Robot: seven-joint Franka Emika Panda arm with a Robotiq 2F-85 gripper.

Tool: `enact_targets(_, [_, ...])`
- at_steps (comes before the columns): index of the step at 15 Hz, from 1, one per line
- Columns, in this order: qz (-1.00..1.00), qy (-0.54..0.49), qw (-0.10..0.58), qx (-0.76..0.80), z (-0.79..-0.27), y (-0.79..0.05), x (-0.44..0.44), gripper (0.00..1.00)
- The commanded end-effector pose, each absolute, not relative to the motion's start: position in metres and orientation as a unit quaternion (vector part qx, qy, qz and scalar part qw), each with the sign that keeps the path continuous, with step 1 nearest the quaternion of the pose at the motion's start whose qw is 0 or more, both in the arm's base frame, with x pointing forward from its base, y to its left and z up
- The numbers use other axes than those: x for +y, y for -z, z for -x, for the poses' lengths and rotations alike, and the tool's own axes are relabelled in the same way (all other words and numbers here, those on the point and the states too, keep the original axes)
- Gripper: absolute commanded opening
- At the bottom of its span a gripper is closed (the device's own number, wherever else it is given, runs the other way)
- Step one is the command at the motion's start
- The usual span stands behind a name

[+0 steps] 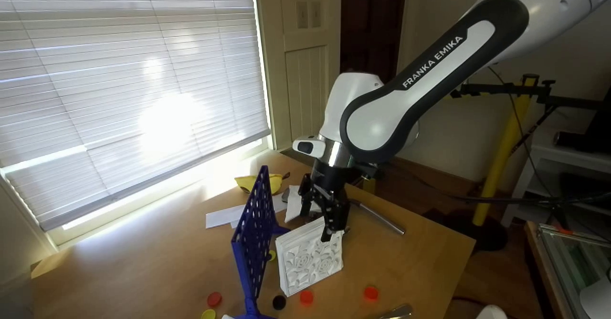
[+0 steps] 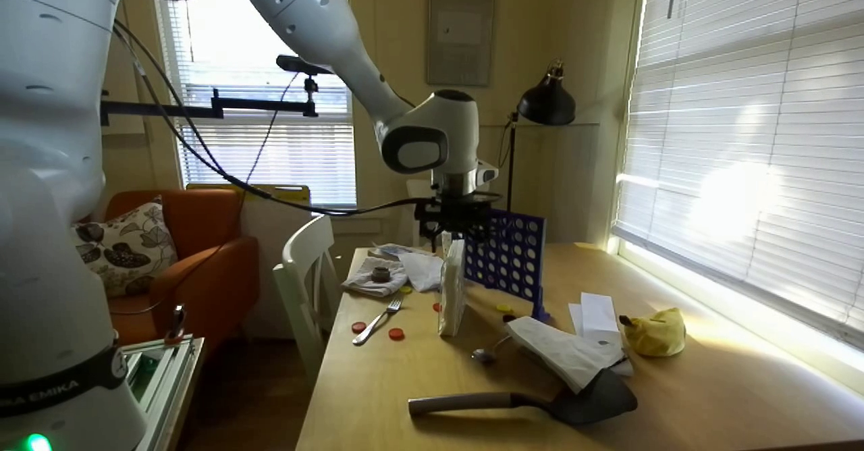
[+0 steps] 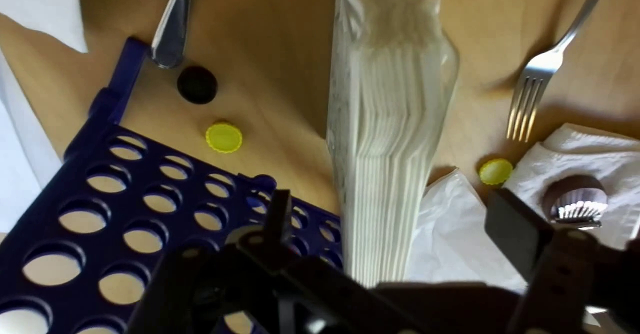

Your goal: Move the stack of tissues to the right then remove a tissue from the stack

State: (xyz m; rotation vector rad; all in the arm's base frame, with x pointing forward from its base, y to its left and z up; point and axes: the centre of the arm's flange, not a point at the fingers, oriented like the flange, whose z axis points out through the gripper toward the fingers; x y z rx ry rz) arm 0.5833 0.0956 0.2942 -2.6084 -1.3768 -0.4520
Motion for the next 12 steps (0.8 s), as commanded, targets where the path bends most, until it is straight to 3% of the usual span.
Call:
enact_targets(1, [0.871, 0.150, 0.100, -0.458, -0.587, -0.281, 0.102, 1.00])
enact_targets(8, [0.873, 0.168, 0.072, -0.452, -0.588, -0.276, 0.101, 1.00])
enact_targets(10, [0.873, 0.166, 0.070, -0.454, -0.586, -0.272, 0.100, 0.74])
enact_targets(12, [0.872, 0.166, 0.067, -0.455, -0.585, -0.269, 0.100, 0.59])
